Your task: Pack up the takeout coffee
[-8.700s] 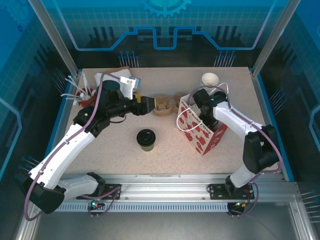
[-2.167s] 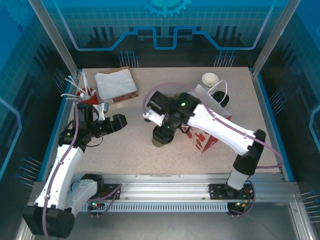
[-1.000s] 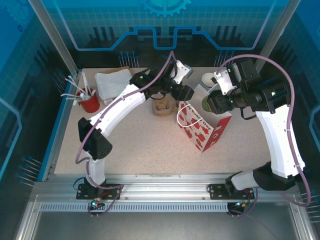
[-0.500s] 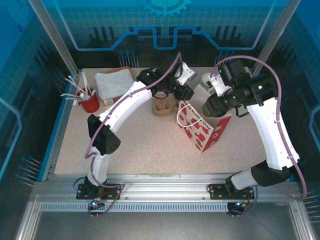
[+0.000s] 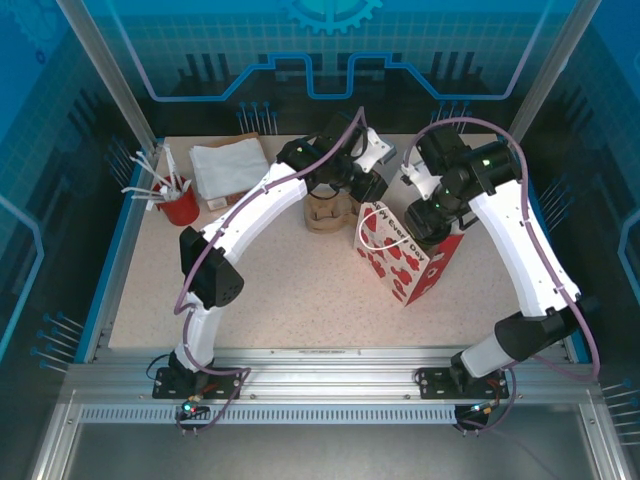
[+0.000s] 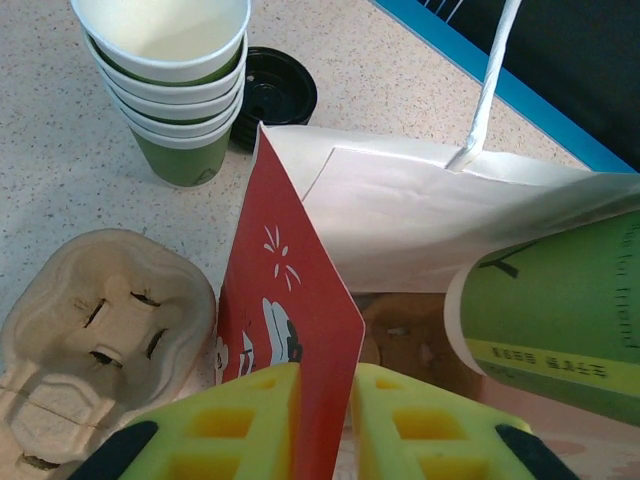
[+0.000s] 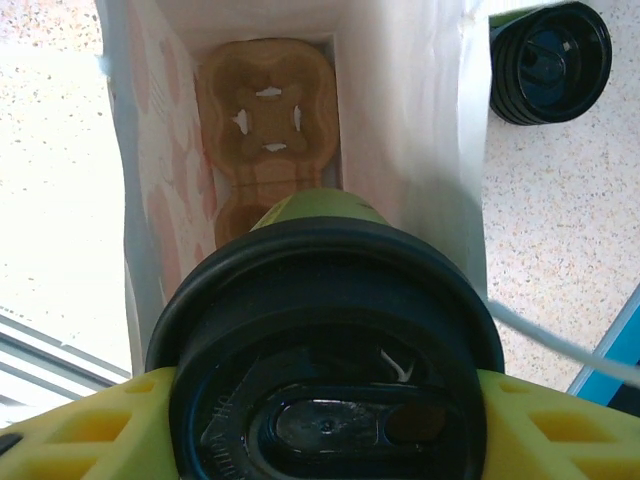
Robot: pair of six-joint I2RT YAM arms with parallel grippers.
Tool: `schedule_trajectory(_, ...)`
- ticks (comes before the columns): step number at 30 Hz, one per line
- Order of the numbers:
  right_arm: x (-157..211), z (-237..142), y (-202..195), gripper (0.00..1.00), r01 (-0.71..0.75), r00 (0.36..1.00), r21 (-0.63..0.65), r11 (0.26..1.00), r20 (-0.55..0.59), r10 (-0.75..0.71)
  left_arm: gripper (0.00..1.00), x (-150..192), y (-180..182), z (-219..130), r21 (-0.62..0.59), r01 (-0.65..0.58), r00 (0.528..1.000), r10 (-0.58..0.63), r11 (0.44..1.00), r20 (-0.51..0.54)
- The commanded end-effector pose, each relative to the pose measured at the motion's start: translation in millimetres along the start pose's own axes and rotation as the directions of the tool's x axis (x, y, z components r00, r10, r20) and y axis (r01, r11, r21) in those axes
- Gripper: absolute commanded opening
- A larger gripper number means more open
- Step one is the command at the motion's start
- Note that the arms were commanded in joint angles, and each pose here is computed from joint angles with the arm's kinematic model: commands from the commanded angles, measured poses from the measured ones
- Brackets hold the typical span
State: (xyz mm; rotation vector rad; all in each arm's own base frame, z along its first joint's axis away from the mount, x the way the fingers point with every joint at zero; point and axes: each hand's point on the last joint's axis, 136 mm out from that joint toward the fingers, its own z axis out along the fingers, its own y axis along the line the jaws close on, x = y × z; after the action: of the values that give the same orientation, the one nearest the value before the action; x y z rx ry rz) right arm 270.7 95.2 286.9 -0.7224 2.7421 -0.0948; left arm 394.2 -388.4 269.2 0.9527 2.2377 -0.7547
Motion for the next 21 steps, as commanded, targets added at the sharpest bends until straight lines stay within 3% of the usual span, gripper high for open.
schedule_trajectory(1,6,8,2,0.45,0.013,0.999,-0.031,0.999,-0.049,-0.014,0.21,-1,-9,4,0.041,0.0,1.0,0.001,0.999,-0.006)
schedule_trajectory(15,-14,-17,-1,0.45,-0.007,1.0,-0.029,1.0,0.026,0.008,0.21,-2,-9,6,0.043,-0.012,1.0,0.012,0.999,-0.002)
schedule_trajectory(21,-10,-5,-2,0.44,-0.006,1.0,-0.017,1.0,-0.017,0.006,0.21,-2,-7,8,0.042,-0.011,1.0,0.011,0.999,-0.001)
